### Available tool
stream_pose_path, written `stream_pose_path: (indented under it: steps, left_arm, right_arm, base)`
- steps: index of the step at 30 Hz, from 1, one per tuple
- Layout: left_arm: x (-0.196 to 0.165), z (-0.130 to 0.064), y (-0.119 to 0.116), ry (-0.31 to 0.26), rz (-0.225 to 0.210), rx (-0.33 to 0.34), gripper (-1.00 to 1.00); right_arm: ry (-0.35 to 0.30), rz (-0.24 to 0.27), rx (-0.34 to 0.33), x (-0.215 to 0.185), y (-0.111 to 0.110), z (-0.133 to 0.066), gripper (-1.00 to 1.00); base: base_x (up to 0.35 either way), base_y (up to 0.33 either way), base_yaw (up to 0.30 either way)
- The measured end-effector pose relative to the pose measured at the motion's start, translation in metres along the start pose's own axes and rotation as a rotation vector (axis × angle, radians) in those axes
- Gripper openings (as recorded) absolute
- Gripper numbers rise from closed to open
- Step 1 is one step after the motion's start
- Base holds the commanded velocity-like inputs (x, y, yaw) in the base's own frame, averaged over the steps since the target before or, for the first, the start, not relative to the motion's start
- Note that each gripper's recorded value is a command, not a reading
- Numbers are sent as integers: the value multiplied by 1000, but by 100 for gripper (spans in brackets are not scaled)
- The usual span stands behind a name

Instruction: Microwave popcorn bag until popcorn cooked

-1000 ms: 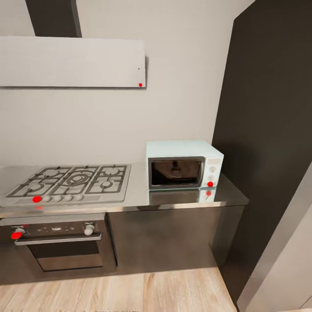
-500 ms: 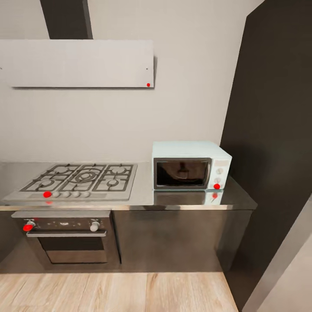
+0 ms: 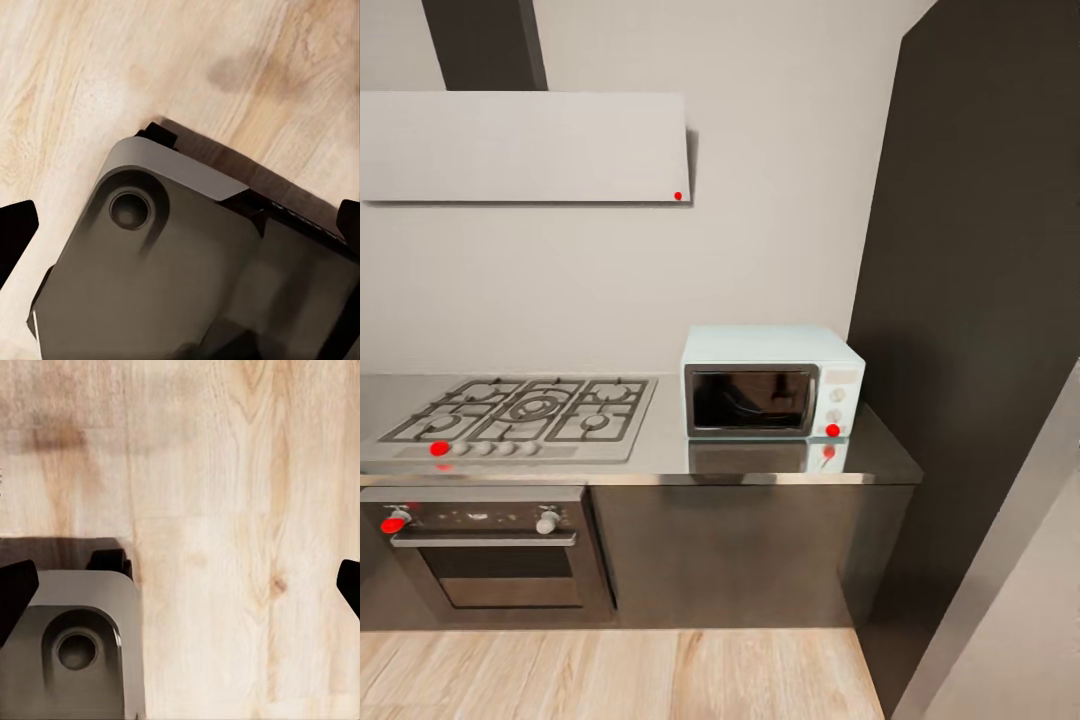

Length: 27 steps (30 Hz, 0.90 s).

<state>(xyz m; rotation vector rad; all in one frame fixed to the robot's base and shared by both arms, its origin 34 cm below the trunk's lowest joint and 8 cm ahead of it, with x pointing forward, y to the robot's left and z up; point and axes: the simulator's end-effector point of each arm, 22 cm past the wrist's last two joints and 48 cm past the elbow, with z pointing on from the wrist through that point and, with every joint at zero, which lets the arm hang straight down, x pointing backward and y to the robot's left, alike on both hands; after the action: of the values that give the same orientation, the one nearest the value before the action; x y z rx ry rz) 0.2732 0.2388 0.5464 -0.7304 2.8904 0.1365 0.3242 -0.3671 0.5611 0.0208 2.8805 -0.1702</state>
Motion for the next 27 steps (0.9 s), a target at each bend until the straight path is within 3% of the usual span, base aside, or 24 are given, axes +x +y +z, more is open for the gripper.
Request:
stream_pose_path:
  steps: [3, 5, 7, 8, 13, 15, 16, 19, 20, 22, 24, 27]
  left_arm:
    - [0, 0, 0, 1, 0, 0, 100]
    - [0, 0, 0, 0, 0, 0, 100]
    - [0, 0, 1, 1, 1, -1, 100]
    - [0, 0, 1, 1, 1, -1, 100]
    - [0, 0, 0, 1, 6, 0, 100]
    - [1, 0, 0, 1, 8, 1, 100]
    - [1, 0, 0, 0, 8, 1, 100]
    - [0, 0, -1, 0, 9, 1, 100]
    - [0, 0, -1, 0, 9, 1, 100]
    - [0, 0, -1, 0, 9, 1, 100]
    - [0, 0, -1, -1, 9, 1, 100]
    - [0, 0, -1, -2, 9, 2, 100]
  right_arm:
    - [-6, -8, -17, -2, 10, 0, 100]
    - [-14, -14, -45, -6, 28, 0, 100]
    - [-70, -27, -83, -35, 59, 0, 100]
    - [-122, -51, -93, -70, 73, -3, 100]
    - [-215, -56, -73, -166, 82, -27, 100]
    - [-256, -31, -55, -225, 76, -57, 100]
    - [-319, -18, -44, -262, 71, -81, 100]
    - [-375, 16, -49, -311, 70, -129, 100]
    - [-406, 31, -55, -331, 67, -154, 100]
    - [-449, 44, -59, -350, 63, -181, 100]
    - [-516, 61, -63, -374, 56, -221, 100]
    - [-561, 74, -64, -389, 50, -251, 100]
  base:
    - [0, -8, 0]
    - [0, -2, 0]
    - [0, 0, 0]
    - [0, 0, 0]
    - [0, 0, 0]
    - [0, 0, 0]
    - [0, 0, 0]
    - [0, 0, 0]
    - [0, 0, 0]
    - [0, 0, 0]
    - [0, 0, 0]
    - [0, 0, 0]
